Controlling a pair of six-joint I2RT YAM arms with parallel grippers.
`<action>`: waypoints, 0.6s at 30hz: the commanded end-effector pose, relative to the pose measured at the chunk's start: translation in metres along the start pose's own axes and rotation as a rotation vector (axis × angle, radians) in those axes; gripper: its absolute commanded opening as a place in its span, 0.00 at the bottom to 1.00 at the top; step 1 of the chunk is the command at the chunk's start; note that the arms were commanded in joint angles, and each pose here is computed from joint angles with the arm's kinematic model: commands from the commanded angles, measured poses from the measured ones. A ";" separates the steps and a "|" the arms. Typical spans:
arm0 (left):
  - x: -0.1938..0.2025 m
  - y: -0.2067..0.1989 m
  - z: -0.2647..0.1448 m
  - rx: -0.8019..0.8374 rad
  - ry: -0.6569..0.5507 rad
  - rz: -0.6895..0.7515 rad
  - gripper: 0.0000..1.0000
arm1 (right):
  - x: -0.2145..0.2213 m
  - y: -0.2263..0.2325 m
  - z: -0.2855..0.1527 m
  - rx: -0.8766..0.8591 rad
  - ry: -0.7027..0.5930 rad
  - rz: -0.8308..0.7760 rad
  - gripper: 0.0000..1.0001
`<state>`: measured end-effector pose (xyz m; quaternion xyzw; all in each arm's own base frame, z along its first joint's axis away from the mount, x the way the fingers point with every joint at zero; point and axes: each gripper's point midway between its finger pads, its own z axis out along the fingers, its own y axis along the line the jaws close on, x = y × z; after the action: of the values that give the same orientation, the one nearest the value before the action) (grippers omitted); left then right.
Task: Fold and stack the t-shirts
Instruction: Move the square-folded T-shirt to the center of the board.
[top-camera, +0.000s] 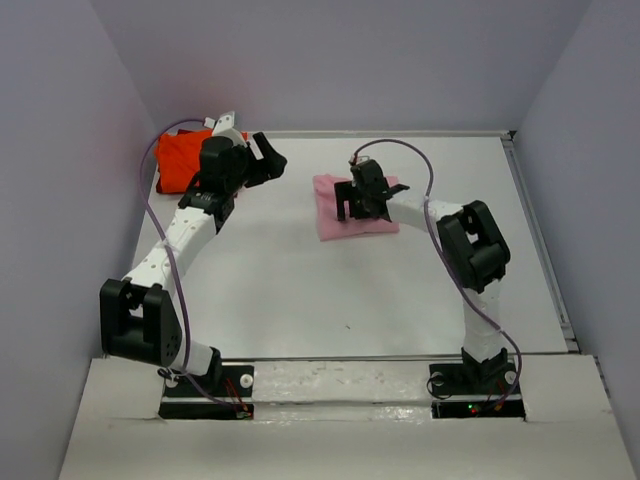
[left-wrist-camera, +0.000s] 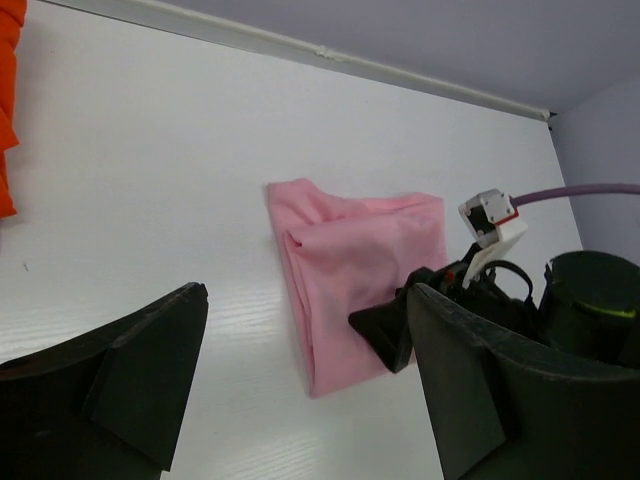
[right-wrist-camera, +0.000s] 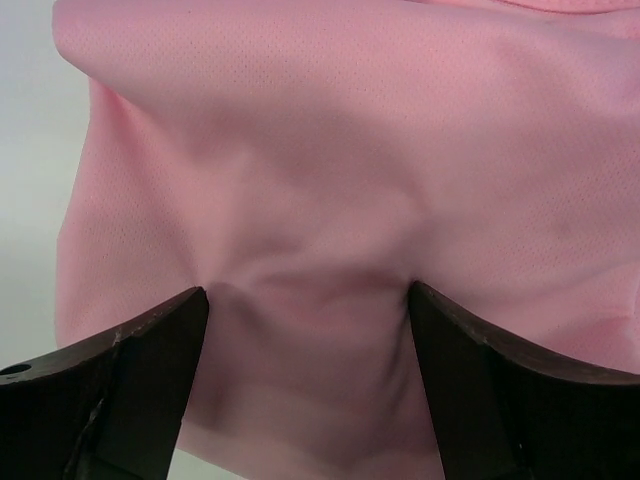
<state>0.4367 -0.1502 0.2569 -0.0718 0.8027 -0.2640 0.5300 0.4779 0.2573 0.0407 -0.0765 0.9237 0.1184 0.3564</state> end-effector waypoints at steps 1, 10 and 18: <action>-0.017 -0.020 -0.010 0.075 -0.052 0.003 0.90 | 0.067 0.030 -0.031 -0.054 0.158 0.014 0.86; -0.010 -0.016 -0.005 0.071 -0.032 -0.001 0.90 | 0.114 0.037 -0.079 -0.054 0.176 0.010 0.86; -0.006 -0.014 -0.003 0.070 -0.021 0.002 0.90 | 0.034 0.055 -0.134 -0.027 0.007 -0.185 0.87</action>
<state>0.4343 -0.1558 0.2565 -0.0653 0.8023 -0.2777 0.5244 0.3460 0.2644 0.0494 -0.1267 0.9411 0.1178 0.2904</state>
